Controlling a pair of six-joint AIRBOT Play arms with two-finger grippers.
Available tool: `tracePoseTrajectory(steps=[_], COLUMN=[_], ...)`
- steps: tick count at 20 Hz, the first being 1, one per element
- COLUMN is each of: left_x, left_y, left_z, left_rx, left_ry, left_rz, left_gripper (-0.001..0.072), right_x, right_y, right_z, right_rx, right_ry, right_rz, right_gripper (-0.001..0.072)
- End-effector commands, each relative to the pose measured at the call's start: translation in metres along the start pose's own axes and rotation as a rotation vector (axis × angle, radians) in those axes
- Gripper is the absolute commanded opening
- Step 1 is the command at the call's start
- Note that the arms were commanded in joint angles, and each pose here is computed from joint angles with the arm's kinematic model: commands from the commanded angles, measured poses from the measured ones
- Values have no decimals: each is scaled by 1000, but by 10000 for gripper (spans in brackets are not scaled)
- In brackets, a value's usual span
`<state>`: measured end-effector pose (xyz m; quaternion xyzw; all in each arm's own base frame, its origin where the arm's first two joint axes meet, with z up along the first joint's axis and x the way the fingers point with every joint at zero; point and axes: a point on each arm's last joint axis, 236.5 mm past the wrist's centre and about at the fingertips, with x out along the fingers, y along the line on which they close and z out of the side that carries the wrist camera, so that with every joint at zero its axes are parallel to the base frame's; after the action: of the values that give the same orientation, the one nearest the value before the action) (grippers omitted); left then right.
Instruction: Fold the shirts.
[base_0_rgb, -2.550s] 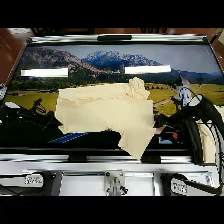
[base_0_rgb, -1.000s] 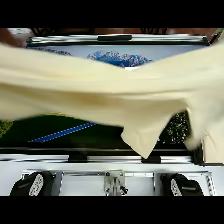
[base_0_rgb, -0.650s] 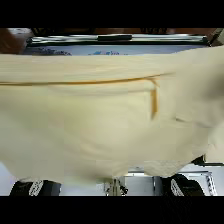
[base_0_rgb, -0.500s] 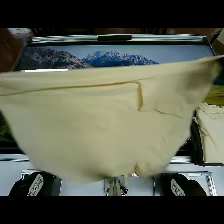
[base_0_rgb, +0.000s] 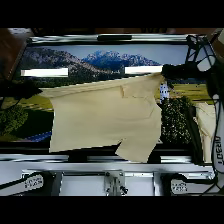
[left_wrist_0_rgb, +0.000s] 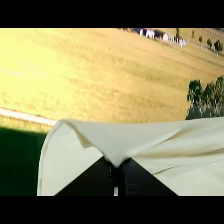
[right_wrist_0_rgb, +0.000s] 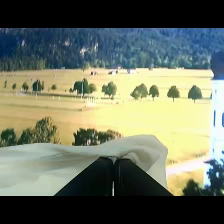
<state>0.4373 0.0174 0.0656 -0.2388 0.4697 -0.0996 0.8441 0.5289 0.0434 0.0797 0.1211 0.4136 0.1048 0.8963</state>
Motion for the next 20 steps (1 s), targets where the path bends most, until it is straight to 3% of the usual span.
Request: tracePoseTrajectory(steps=[1,5,8,14,18,20], left_x=[63,95,117,130,103,98], left_y=[8,10,15,6,10,19], left_z=[45,81,75,7,-34,-60], left_rx=[-22,15,5,-40,-82,-128], left_ry=[-94,-217,-201,88,281,393], left_rz=[-67,-17,-6,-108,-187,-157], left_gripper=[34,35,35,34,34,34], right_x=[56,80,101,89,50,40], right_y=[-6,-14,-19,-17,-38,-39], right_z=[26,34,9,-28,-87,-120], right_rx=[27,12,27,-2,-3,11], right_ry=[-162,-230,-148,31,317,458], right_rz=[-15,-46,-41,-35,-151,-160], right_gripper=[61,60,60,61,61,61])
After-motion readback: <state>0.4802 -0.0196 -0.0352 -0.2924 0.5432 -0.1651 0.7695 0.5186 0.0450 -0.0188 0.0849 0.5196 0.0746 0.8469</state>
